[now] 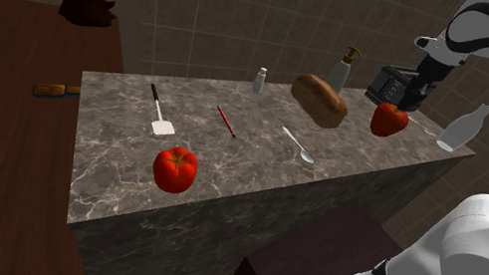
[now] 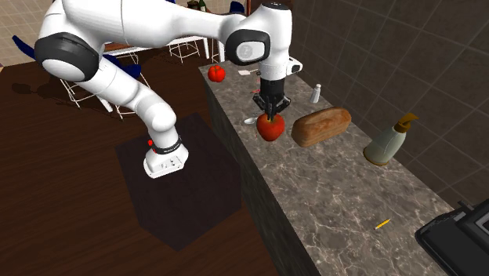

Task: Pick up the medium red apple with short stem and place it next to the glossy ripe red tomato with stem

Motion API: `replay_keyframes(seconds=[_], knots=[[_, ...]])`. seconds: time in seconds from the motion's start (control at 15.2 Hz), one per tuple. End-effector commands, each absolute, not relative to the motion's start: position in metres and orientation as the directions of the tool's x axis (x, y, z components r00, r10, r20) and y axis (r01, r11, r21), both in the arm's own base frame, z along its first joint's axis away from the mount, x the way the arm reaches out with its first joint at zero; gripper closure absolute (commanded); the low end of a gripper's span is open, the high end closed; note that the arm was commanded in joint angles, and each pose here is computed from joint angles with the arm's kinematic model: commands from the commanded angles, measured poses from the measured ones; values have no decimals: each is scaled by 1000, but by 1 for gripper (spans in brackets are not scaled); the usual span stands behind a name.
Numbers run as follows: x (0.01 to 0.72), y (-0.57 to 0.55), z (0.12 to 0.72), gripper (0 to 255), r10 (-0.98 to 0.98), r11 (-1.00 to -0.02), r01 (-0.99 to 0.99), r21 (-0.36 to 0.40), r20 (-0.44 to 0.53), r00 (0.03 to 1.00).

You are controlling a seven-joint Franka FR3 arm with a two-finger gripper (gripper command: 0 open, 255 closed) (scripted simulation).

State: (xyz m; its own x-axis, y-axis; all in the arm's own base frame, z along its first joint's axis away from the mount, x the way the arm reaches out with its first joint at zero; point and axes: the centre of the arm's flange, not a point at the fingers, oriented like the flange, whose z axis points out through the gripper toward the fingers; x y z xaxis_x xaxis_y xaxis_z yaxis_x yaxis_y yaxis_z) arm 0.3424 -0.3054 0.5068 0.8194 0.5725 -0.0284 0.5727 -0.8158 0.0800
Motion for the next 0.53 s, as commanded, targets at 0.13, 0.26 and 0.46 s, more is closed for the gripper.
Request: replay_keyframes(seconds=[0.13, 0.26, 0.46], knots=[[343, -305, 528, 255, 572, -816, 573, 80, -28, 819], [343, -305, 538, 255, 572, -816, 573, 80, -28, 819], [343, -305, 554, 255, 572, -816, 573, 80, -28, 819]])
